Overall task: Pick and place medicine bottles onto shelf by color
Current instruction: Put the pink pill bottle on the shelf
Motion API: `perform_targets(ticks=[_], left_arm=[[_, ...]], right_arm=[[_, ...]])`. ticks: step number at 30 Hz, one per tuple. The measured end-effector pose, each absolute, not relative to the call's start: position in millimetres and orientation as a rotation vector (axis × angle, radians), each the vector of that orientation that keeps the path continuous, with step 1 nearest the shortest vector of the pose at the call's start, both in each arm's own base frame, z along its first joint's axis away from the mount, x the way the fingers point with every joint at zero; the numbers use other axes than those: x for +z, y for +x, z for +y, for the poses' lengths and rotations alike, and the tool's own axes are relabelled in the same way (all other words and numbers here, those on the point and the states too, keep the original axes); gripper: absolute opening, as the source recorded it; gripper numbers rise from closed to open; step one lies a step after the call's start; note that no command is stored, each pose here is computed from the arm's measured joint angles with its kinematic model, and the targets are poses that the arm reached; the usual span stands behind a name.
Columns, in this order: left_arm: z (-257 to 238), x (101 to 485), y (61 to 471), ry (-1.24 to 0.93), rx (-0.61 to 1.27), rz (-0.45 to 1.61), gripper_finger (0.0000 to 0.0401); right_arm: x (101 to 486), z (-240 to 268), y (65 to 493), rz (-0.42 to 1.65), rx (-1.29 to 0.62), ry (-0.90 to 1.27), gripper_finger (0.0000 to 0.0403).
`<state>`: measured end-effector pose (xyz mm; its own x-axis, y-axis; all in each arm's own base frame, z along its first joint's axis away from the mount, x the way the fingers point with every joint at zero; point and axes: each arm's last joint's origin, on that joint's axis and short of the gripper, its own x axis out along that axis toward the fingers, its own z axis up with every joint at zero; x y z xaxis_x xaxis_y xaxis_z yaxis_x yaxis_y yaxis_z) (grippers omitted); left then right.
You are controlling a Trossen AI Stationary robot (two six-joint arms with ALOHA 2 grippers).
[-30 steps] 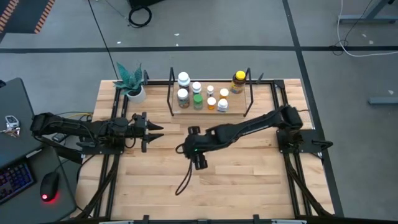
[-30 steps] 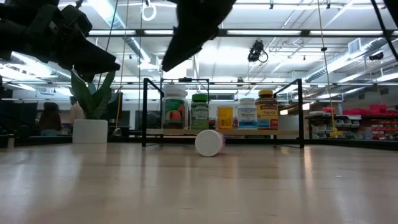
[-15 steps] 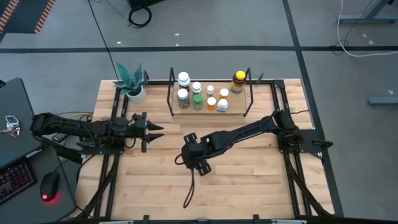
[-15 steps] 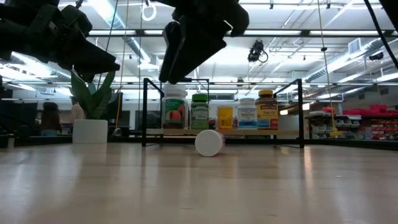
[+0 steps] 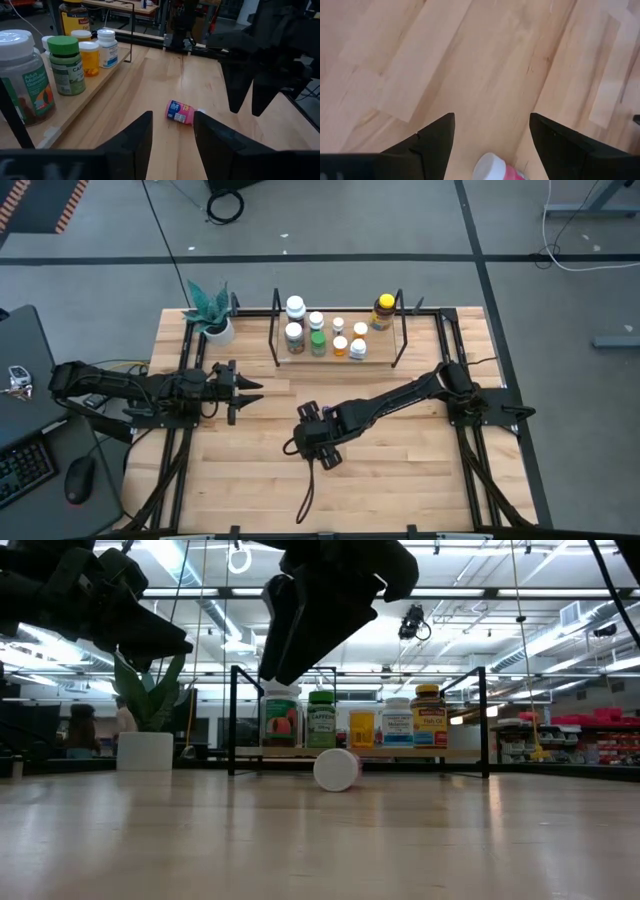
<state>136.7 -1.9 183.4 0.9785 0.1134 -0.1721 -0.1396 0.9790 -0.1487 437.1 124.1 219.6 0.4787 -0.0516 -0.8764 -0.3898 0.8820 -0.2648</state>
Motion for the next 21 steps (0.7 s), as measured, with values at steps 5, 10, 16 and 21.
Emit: perform_targets(ticks=[5, 10, 16, 21], left_arm=[[-2, 183, 137, -0.161, 0.128, 0.164, 0.0153], [-2, 183, 137, -0.164, 0.128, 0.164, 0.0146], [-2, 183, 137, -0.206, 0.132, 0.161, 0.0149], [-2, 183, 137, -0.226, 0.133, 0.160, 0.0153]], right_arm=[[219, 128, 435, 1.069, 0.210, -0.458, 0.0265], [216, 127, 433, 1.098, 0.183, -0.486, 0.0265], [195, 118, 422, 1.204, 0.191, -0.598, 0.0265], [176, 118, 415, 1.236, 0.233, -0.695, 0.0265]])
